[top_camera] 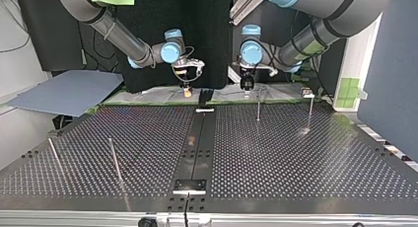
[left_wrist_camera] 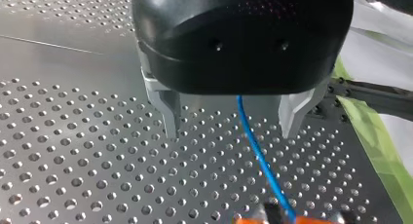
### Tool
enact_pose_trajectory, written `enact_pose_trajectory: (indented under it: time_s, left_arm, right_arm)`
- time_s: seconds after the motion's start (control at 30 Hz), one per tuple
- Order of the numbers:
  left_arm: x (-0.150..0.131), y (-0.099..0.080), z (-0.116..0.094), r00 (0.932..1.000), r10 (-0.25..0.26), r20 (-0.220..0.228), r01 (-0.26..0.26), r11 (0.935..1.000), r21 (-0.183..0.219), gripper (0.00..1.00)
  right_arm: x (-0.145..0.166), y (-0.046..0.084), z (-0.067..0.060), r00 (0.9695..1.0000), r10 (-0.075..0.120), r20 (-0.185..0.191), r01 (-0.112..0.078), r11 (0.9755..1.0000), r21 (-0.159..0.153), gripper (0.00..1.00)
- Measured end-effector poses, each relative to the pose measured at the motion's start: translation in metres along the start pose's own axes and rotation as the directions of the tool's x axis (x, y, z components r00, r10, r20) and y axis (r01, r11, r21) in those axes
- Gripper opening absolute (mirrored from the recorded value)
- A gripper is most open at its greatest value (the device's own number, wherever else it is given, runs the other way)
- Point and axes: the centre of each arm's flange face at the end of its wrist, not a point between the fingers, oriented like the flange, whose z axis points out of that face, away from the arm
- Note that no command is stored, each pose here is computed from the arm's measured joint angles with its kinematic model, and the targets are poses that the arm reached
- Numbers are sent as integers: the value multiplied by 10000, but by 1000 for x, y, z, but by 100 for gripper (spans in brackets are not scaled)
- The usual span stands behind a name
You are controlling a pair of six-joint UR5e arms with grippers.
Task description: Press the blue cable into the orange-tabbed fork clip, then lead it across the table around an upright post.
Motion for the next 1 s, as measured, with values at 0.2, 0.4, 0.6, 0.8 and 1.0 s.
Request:
enact_pose_trajectory:
  time_s: [0.2, 0.4, 0.6, 0.8, 1.0]
  left_arm:
    - [-6, -5, 5, 9992, 385, 54, -384, 9991, -189, 100]
    - [-11, -9, 8, 9986, 523, 25, -523, 9983, -238, 100]
    - [-12, -9, 9, 9985, 541, -4, -541, 9982, -256, 100]
    - [-12, -10, 9, 9986, 524, -49, -525, 9982, -282, 100]
    - [-14, -13, 9, 9989, 465, -28, -466, 9984, -326, 100]
  right_arm:
    - [0, 0, 0, 10000, -11, 19, 11, 10000, 4, 0]
    - [0, -1, 0, 10000, -20, 29, 20, 10000, 11, 0]
    - [0, -1, -1, 10000, -20, 23, 20, 10000, 16, 0]
    - [-1, -2, -1, 10000, -20, 31, 20, 10000, 35, 0]
    - [-1, -4, -1, 10000, -12, 37, 12, 10000, 65, 0]
